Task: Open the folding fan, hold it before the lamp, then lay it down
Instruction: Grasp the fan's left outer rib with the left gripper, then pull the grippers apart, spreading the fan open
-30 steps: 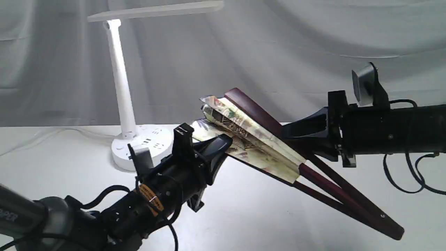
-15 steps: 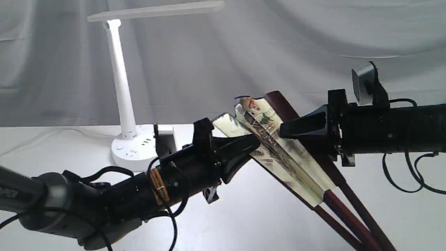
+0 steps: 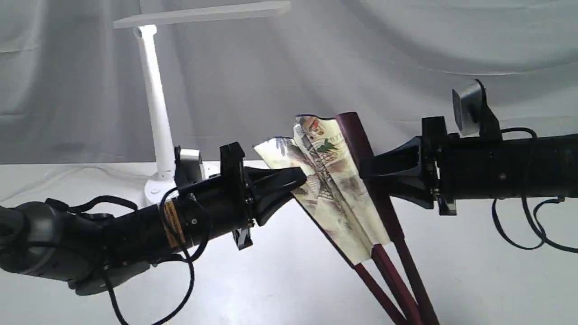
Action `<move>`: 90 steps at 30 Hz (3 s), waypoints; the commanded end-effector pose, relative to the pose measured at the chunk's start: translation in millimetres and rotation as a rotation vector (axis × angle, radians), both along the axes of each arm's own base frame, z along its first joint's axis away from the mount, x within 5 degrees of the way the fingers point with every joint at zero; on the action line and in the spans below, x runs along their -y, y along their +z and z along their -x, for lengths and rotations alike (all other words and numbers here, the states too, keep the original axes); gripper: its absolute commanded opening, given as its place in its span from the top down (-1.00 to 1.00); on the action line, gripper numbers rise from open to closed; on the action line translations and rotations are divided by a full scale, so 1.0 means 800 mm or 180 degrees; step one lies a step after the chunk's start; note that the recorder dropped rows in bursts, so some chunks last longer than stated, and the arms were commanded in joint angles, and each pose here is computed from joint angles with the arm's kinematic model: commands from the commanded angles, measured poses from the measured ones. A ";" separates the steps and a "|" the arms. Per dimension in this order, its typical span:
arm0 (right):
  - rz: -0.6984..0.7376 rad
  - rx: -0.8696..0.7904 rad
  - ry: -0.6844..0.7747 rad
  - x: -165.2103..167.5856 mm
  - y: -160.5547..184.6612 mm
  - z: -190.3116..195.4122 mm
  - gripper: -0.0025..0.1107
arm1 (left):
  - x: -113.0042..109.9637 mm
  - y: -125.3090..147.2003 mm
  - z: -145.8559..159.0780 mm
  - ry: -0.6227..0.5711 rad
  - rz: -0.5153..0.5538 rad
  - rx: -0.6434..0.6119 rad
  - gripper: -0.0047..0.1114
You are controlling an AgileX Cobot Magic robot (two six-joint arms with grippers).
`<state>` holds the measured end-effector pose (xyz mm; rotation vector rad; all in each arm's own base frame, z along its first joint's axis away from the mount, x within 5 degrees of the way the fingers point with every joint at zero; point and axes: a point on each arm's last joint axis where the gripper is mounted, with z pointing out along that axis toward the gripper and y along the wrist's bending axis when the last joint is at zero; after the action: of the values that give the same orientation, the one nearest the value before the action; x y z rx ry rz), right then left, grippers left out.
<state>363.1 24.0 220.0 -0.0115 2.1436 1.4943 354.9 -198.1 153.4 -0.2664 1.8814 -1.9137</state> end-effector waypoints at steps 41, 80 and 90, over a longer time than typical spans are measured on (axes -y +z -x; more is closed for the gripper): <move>-0.0282 0.0117 -0.0171 -0.005 -0.051 -0.025 0.47 | -0.021 0.014 -0.019 -0.0073 -0.0063 0.0187 0.92; -0.0262 0.0290 -0.0077 -0.023 -0.049 -0.025 0.96 | -0.021 0.011 -0.018 -0.0093 -0.0179 0.0253 0.92; -0.0274 0.0295 -0.0142 -0.016 -0.048 -0.026 0.96 | -0.024 0.015 -0.025 0.0129 -0.0106 0.0361 0.92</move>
<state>384.8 41.1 182.0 0.0253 1.9859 1.5629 369.1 -180.8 155.9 -0.1358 1.9093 -1.8030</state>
